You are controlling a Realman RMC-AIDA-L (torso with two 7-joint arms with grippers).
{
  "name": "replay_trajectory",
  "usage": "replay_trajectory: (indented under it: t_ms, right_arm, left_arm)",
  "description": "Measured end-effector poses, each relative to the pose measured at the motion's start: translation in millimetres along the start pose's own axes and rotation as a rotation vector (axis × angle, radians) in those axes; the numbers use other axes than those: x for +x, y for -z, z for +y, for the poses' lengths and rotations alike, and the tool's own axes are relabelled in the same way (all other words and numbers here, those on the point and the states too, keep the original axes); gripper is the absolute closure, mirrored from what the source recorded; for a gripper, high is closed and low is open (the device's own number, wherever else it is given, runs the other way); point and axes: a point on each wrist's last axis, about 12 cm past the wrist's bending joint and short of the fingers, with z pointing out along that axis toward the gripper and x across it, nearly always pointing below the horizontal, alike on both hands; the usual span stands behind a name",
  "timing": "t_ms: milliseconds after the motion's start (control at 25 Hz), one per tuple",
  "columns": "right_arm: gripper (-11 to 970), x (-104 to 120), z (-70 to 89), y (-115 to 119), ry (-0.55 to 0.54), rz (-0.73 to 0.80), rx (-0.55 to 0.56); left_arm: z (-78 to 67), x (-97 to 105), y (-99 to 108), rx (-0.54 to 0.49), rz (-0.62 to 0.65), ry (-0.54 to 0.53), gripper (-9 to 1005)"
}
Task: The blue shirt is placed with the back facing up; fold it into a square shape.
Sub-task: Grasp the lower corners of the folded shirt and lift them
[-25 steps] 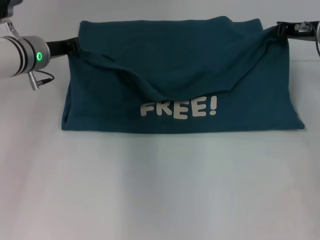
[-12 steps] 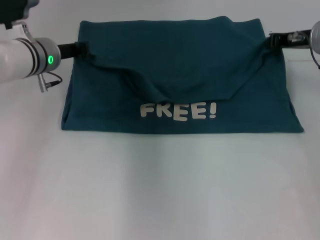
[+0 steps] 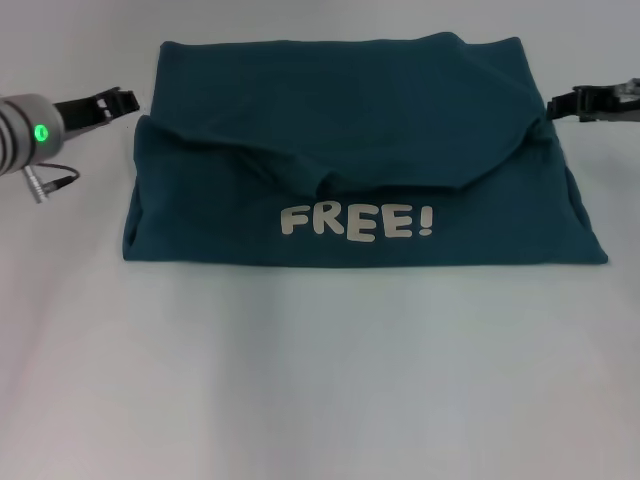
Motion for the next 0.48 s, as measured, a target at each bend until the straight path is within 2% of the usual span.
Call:
replay_trajectory:
  t_ms: [120, 200, 480]
  right_arm:
    - [559, 10.0, -10.9, 13.9, -0.067, 0.015, -0.080]
    - [510, 23.6, -19.1, 25.3, -0.124, 0.012, -0.170]
    - [295, 96.3, -50.9, 61.2, -0.340, -0.064, -0.457]
  left_arm:
    - [12.8, 4.8, 14.1, 0.030, 0.024, 0.052, 731]
    - [24.1, 11.9, 24.6, 0.060, 0.052, 0.101, 650]
    - [64.3, 41.0, 59.3, 0.214, 0.139, 0.272, 334]
